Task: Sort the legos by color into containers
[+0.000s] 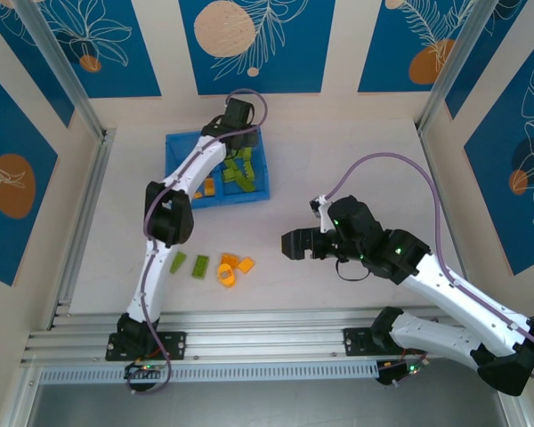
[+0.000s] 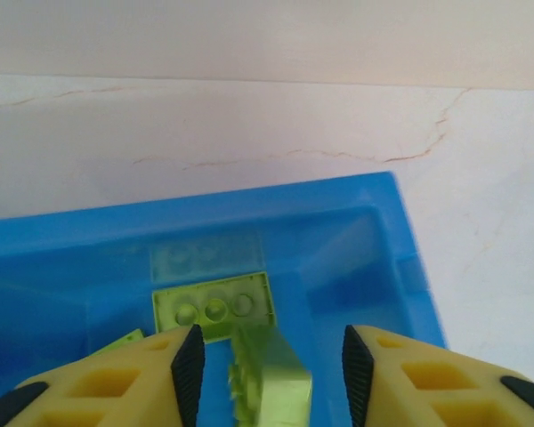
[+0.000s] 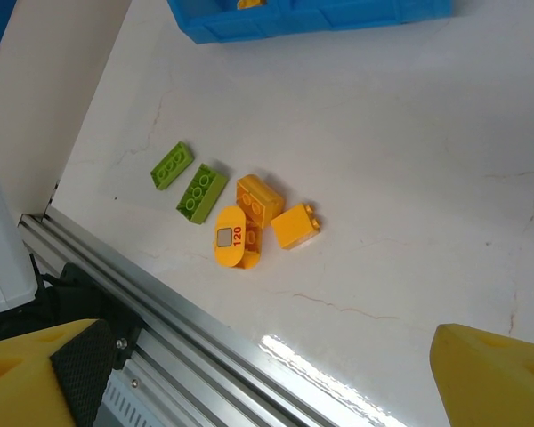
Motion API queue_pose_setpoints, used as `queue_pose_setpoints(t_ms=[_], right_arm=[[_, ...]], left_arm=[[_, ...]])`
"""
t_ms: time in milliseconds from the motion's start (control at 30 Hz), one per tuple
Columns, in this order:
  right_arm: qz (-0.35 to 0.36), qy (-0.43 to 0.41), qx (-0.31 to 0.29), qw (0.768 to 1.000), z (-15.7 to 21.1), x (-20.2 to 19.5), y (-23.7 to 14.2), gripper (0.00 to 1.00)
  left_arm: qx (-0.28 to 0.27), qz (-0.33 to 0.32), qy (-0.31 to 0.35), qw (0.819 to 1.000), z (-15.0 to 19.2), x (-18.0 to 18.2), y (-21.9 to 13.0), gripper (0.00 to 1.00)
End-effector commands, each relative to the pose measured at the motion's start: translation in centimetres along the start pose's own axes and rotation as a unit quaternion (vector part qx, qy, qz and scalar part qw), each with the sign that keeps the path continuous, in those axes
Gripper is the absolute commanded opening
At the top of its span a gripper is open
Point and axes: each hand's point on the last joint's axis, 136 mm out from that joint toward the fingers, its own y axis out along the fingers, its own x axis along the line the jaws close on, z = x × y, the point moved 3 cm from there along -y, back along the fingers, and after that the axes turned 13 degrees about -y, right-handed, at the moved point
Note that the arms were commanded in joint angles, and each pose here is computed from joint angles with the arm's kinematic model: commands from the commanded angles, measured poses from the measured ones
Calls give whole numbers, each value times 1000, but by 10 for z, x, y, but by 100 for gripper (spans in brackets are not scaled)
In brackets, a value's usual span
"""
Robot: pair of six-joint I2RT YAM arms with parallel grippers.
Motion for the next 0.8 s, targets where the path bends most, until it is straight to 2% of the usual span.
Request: queue_pose_setpoints(t_ms=[0, 200, 333, 433, 533, 600, 767], right_arm=[[-6, 3, -6, 1000, -2, 1, -1, 93], [-17, 18, 0, 1000, -1, 3, 10, 93], [-23, 29, 15, 999, 0, 7, 22, 93], [-24, 45, 30, 998, -1, 12, 35, 92], [-11, 53, 50, 997, -3, 17, 54, 92], [-1, 49, 61, 997, -4, 21, 67, 92], [1, -6, 109, 994, 1, 37, 116, 92]], left_arm=[[4, 60, -9, 998, -20, -27, -48, 49], [-16, 115, 8, 993, -5, -40, -157, 49], [-49, 141, 47, 988, 39, -19, -238, 47], [-37, 169, 89, 981, 79, 2, -287, 46], [-19, 189, 141, 972, 118, 26, -326, 46], [2, 225, 177, 958, 145, 38, -349, 48], [31, 264, 247, 932, 200, 81, -379, 55]])
